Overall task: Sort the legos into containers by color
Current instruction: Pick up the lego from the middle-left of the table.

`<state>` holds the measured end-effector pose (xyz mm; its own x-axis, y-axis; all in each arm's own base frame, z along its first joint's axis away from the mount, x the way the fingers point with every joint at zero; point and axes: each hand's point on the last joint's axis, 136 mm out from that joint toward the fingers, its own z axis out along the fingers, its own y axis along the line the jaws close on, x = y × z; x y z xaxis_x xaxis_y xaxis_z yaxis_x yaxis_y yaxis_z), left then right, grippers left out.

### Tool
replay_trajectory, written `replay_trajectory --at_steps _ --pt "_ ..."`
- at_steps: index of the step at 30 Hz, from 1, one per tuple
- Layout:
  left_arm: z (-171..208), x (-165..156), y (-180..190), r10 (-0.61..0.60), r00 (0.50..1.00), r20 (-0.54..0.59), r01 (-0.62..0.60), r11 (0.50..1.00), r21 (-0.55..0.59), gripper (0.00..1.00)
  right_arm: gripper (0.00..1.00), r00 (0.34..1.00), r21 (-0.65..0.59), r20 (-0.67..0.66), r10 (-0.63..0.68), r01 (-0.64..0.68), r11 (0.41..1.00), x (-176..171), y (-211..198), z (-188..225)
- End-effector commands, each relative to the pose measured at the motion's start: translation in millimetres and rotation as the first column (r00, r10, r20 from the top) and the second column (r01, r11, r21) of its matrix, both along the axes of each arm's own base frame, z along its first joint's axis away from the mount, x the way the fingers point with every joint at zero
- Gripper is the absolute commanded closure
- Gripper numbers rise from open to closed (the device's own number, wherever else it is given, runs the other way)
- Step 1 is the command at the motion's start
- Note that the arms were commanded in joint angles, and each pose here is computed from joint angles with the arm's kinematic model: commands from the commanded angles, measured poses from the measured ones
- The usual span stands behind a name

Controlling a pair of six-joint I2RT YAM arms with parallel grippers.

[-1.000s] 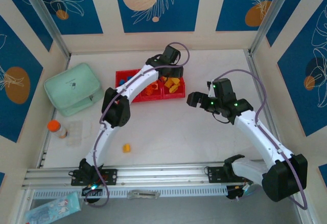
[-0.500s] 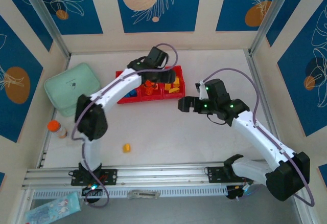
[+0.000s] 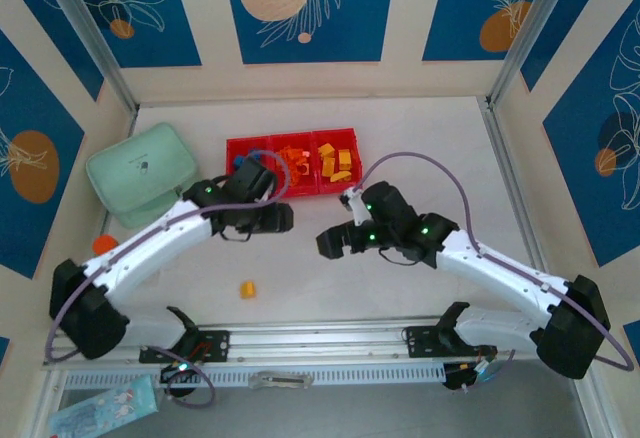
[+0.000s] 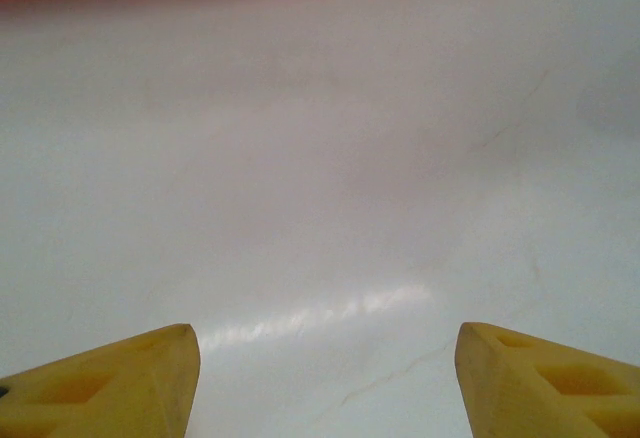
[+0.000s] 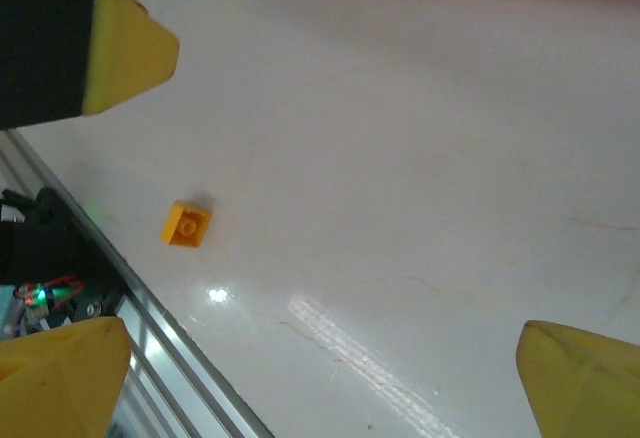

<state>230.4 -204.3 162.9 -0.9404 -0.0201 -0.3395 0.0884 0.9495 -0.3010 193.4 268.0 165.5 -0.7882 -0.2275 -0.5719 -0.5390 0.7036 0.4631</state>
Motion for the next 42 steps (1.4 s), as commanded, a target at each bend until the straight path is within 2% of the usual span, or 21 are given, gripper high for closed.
replay_trajectory --at_steps 1,7,11,14,22,30,36,42 --pt "-17 -32 32 0.116 0.990 -0.076 -0.111 0.991 0.069 0.31 0.01 0.999 0.012 0.045 0.027 -0.027 1.000 -1 15 -7" --pt "-48 -76 62 0.186 0.968 -0.170 -0.158 0.974 0.163 0.31 0.01 0.996 -0.024 -0.026 0.080 -0.081 0.996 -17 32 -32" --pt "-66 -94 71 0.212 0.955 -0.206 -0.171 0.965 0.200 0.30 0.01 0.993 -0.050 -0.062 0.102 -0.105 0.993 -26 36 -45" --pt "-82 -103 66 0.205 0.946 -0.250 -0.162 0.970 0.182 0.29 0.01 0.993 -0.066 -0.073 0.092 -0.097 0.993 -27 35 -50" --pt "-114 -105 52 0.203 0.930 -0.307 -0.141 0.967 0.211 0.31 0.01 0.996 -0.058 -0.063 0.069 -0.073 0.996 -25 32 -51" --pt "-139 -107 54 0.226 0.916 -0.331 -0.131 0.949 0.286 0.39 0.01 0.998 -0.072 -0.032 0.052 -0.055 0.996 -18 27 -51" --pt "-155 -111 55 0.246 0.902 -0.354 -0.140 0.944 0.298 0.45 0.01 0.998 -0.065 -0.026 0.049 -0.051 0.997 -12 27 -47" --pt "-155 -105 54 0.253 0.909 -0.331 -0.153 0.941 0.301 0.53 0.01 0.998 -0.051 -0.032 0.049 -0.050 0.997 -10 26 -46"
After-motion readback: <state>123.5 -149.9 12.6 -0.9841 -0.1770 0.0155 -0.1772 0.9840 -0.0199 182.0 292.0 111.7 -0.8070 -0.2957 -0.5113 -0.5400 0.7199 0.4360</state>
